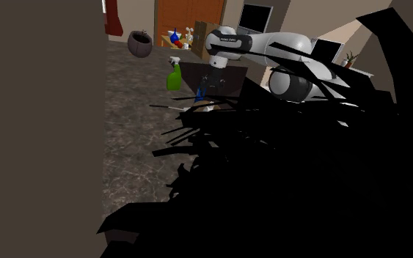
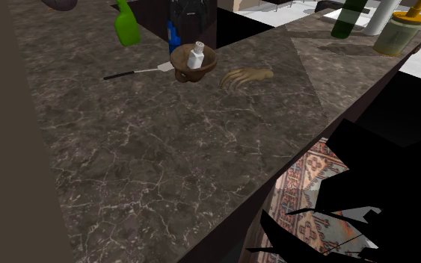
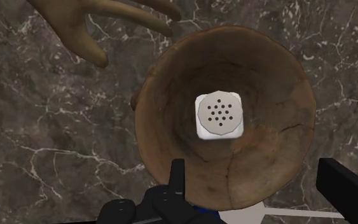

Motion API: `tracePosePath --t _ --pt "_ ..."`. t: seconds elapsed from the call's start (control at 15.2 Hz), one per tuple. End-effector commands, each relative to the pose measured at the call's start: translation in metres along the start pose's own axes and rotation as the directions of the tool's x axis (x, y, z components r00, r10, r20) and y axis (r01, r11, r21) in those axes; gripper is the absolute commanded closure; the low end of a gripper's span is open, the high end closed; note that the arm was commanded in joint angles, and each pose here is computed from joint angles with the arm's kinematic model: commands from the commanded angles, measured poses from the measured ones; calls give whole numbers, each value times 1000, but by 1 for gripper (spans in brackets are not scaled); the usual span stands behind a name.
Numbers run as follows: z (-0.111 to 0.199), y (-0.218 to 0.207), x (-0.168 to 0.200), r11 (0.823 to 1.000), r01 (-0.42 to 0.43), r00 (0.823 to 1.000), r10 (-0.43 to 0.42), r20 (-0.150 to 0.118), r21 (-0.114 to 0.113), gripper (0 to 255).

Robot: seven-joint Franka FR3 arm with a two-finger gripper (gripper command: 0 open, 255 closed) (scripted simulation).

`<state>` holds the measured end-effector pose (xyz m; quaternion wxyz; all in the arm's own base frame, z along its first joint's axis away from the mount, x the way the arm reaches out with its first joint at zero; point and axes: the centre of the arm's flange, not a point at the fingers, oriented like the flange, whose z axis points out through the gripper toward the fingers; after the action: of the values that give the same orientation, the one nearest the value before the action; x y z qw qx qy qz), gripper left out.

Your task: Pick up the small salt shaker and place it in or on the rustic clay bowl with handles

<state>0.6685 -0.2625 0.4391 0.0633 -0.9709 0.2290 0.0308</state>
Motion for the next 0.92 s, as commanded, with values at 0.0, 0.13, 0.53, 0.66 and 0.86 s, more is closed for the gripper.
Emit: tracePosePath --t 0.0,0.13,0.53,0.66,0.86 --pt "0 0 0 1000 0 1000 0 0 0 0" --pt "-13 0 0 1000 0 1000 0 0 0 0" --pt "-50 0 0 1000 0 1000 0 0 0 0" --pt "-50 0 0 1000 0 1000 0 0 0 0" --pt "-50 0 0 1000 0 1000 0 0 0 0"
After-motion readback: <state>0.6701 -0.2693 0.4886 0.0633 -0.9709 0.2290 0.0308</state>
